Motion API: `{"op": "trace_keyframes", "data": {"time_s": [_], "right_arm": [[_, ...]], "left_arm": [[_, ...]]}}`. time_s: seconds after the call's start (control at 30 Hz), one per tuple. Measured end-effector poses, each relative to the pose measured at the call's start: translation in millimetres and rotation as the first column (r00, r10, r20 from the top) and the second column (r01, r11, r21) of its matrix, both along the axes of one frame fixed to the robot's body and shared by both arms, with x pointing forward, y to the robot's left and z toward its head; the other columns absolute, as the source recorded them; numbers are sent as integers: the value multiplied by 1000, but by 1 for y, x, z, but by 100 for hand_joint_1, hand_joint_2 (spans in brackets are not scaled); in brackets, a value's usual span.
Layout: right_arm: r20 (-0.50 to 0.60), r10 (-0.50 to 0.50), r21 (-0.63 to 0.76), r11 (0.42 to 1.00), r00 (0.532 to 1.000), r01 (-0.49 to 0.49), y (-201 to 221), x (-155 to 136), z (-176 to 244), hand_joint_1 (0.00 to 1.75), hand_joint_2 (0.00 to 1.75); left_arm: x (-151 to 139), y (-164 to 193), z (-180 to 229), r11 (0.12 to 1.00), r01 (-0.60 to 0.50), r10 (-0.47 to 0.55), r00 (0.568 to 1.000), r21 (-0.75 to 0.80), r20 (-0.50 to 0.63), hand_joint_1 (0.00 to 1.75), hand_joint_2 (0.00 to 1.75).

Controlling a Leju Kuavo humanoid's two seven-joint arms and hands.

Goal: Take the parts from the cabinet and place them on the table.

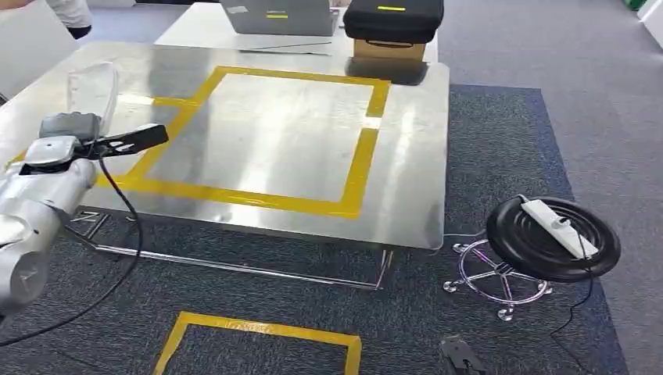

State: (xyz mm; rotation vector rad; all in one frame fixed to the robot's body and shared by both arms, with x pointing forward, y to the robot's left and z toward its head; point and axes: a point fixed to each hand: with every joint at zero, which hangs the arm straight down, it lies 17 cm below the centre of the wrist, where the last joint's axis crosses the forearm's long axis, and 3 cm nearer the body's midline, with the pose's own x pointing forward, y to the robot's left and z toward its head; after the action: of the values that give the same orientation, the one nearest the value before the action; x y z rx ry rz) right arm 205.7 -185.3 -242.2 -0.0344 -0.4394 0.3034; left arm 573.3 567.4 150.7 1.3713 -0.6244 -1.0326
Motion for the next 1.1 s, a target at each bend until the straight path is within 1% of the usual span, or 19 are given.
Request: {"op": "trace_keyframes", "data": {"time_s": [0.23, 0.43, 0.73, 1.1], "right_arm": [[8, -1, -1, 1000, 1000, 1, 0, 1, 0, 0, 0], [10, -1, -3, 1000, 1000, 1, 0, 1, 1, 0, 0], [11, 6, -4, 1000, 1000, -6, 0, 2, 1, 0, 0], [16, -2, -4, 1000, 1000, 2, 0, 2, 1, 0, 0]], "left_arm": [[-14, 28, 0, 999, -45, 45, 999, 6, -3, 175, 175], [-20, 38, -2, 998, -60, 60, 998, 11, -6, 175, 175], [-22, 41, -3, 998, -66, 66, 998, 7, -1, 175, 175], [-17, 32, 1, 999, -38, 37, 998, 17, 43, 175, 175]]}}
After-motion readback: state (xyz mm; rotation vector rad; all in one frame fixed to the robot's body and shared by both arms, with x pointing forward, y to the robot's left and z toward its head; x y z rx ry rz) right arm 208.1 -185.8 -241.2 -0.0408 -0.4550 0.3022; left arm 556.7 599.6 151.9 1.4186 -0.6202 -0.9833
